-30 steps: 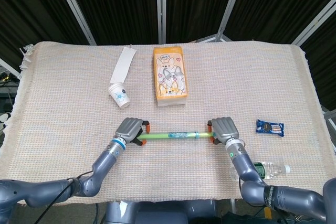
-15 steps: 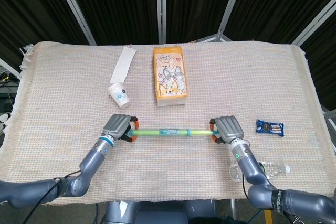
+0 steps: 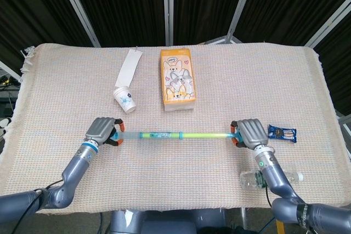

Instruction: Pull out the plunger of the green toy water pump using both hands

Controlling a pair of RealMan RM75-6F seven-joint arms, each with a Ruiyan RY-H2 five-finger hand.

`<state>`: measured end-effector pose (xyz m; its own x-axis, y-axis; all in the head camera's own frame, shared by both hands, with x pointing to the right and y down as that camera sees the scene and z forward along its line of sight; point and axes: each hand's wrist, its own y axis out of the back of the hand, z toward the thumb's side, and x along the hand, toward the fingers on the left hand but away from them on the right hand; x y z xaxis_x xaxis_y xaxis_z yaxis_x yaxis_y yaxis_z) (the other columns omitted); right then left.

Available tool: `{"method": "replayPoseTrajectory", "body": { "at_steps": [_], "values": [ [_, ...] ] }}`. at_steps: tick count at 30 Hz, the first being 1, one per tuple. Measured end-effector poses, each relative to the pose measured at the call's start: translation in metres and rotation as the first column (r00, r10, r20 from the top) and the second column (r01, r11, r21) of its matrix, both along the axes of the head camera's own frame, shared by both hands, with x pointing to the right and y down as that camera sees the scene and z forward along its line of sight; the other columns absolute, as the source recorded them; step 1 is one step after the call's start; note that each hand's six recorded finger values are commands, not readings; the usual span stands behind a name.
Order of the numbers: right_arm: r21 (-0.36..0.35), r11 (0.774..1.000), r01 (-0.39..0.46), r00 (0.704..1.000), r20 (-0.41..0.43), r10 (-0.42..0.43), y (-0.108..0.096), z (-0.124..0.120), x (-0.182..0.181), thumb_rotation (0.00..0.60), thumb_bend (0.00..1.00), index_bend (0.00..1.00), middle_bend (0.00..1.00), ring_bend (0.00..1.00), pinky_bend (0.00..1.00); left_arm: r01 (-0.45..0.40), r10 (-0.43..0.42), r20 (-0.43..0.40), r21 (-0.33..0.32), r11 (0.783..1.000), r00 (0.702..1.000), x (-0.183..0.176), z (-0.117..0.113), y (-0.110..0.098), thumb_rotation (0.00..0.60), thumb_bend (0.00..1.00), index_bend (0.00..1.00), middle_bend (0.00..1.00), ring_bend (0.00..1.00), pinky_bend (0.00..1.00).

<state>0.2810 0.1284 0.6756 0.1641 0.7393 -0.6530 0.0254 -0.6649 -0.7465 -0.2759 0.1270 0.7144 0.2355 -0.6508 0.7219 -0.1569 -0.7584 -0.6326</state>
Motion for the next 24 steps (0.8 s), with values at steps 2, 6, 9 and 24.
{"method": "replayPoseTrajectory", "body": {
  "at_steps": [2,6,9,24],
  "values": [
    [0.014,1.000,-0.003,1.000,-0.005,0.003,-0.002,-0.003,0.004,0.600,0.51,0.68,1.00,1.00,1.00,0.008,-0.008,0.006,0.002,1.000,1.000,-0.006,0.000,-0.001,0.600,0.53,0.77,0.94,0.85,1.00],
    [0.035,0.999,-0.015,1.000,-0.015,0.015,-0.007,-0.007,0.012,0.600,0.51,0.69,1.00,1.00,1.00,0.023,-0.023,0.023,0.006,1.000,0.999,-0.019,0.000,-0.002,0.600,0.53,0.77,0.94,0.85,1.00],
    [0.049,0.999,-0.024,0.999,-0.027,0.025,-0.011,-0.010,0.020,0.600,0.51,0.69,1.00,1.00,1.00,0.034,-0.034,0.037,0.008,0.999,0.999,-0.029,0.001,-0.003,0.600,0.53,0.77,0.94,0.85,1.00],
    [0.085,0.995,-0.052,0.997,-0.048,0.056,-0.021,-0.021,0.040,0.600,0.51,0.70,1.00,1.00,1.00,0.080,-0.081,0.069,0.004,0.997,0.994,-0.066,0.003,-0.007,0.600,0.53,0.77,0.94,0.85,1.00]
  ]
}}
